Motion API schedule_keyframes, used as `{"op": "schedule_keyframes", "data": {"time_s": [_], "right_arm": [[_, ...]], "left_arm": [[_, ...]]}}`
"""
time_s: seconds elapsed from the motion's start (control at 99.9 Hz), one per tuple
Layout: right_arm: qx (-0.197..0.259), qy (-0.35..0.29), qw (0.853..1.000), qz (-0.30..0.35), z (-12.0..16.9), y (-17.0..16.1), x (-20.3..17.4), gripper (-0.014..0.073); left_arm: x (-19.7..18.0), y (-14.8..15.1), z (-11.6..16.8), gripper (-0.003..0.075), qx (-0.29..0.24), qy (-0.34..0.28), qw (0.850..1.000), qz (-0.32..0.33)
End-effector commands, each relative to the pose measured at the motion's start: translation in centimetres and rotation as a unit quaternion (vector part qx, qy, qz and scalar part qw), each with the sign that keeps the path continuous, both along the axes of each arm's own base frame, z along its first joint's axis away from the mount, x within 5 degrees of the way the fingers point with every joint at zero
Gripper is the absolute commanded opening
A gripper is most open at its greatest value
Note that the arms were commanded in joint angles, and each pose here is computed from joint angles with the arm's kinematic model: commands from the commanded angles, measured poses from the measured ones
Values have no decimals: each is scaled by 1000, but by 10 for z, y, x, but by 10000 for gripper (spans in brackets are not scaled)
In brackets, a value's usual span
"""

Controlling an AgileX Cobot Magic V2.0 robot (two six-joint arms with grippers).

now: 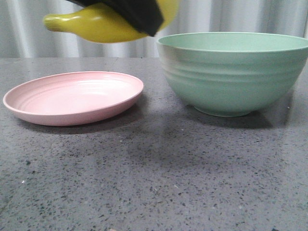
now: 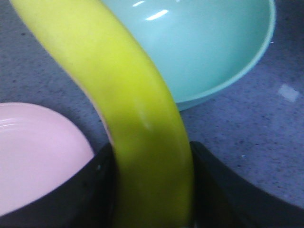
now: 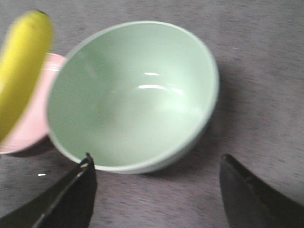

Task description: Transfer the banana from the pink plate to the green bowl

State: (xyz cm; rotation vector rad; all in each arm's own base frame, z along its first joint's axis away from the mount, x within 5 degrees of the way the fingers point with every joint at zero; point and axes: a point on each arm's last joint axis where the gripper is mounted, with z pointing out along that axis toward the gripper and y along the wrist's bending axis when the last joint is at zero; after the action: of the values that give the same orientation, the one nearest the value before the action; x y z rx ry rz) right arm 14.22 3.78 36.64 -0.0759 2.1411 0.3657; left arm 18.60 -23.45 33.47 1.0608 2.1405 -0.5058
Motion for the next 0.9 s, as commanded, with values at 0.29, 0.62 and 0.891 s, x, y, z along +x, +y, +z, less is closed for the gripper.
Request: {"op": "schedule_keyframes", "data": {"time_s": [0.29,0.62,0.891], "right_arm": [[160,42,984,62,23,52,63,487],[182,110,976,48,-5,66,102,471],[183,111,976,46,-7,66,104,312]], "left_arm": [[-35,-32,18,225,-56,-25,996,-72],[-36,-33,19,225,-63,-24,995,-71],[-36,-33,19,253,-64,-25,995,-71]]}}
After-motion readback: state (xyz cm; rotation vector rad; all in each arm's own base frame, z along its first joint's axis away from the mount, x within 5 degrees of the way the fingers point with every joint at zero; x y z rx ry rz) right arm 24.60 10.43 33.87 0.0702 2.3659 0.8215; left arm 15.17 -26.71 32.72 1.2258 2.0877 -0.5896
